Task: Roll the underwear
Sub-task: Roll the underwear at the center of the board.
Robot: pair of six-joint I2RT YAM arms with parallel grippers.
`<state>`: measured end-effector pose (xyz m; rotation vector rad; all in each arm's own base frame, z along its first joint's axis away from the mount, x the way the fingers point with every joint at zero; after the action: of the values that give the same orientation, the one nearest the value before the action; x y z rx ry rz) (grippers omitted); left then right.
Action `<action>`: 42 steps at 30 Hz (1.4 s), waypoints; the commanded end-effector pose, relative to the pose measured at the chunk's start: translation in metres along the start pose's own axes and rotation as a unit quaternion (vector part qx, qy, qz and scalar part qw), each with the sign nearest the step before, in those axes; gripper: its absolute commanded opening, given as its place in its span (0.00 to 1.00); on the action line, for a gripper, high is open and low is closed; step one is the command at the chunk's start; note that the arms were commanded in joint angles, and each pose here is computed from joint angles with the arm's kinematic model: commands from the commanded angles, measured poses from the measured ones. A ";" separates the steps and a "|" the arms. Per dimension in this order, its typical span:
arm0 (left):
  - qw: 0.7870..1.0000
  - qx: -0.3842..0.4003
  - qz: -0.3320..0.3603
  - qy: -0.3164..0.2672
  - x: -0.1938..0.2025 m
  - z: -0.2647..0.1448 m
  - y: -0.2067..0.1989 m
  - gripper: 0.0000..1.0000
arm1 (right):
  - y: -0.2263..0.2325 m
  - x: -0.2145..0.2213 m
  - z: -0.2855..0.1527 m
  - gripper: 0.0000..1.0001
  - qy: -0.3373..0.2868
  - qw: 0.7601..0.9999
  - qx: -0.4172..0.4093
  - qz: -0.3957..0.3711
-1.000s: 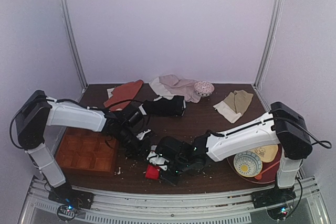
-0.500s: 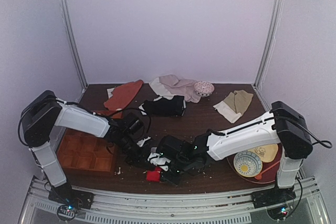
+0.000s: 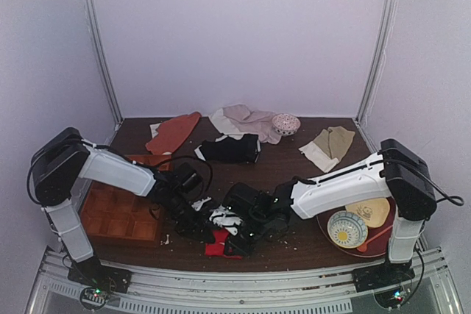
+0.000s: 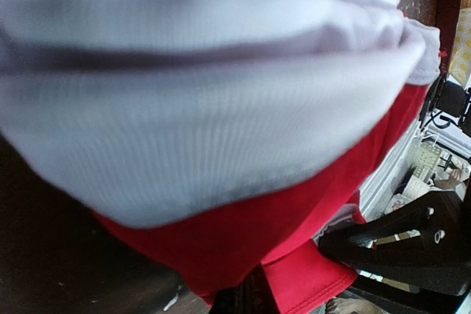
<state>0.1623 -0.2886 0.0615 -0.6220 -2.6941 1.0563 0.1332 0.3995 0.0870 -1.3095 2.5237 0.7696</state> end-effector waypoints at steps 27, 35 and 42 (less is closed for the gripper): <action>0.999 -0.031 -0.014 0.015 0.013 0.004 0.005 0.00 | -0.047 0.030 0.022 0.00 0.086 0.973 -0.121 0.178; 0.998 -0.044 -0.028 0.026 0.011 0.008 0.010 0.00 | -0.051 0.039 0.022 0.00 0.088 0.971 -0.106 0.194; 0.998 -0.051 -0.038 0.026 0.013 0.009 0.013 0.00 | -0.057 0.046 0.025 0.00 0.083 0.963 -0.111 0.232</action>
<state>0.1583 -0.2869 0.0609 -0.5677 -2.7000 0.9970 0.1527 0.3874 0.0710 -1.0685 2.7410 1.3473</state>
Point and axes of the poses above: each gripper's point midway between its finger pads, its own z axis out along the fingers, its own y axis along the line the jaws close on, x = y × z, the point moved 6 cm from there along -z, back along the fingers, and after that the axes turned 8 degrees about z, right-handed, at the moved point
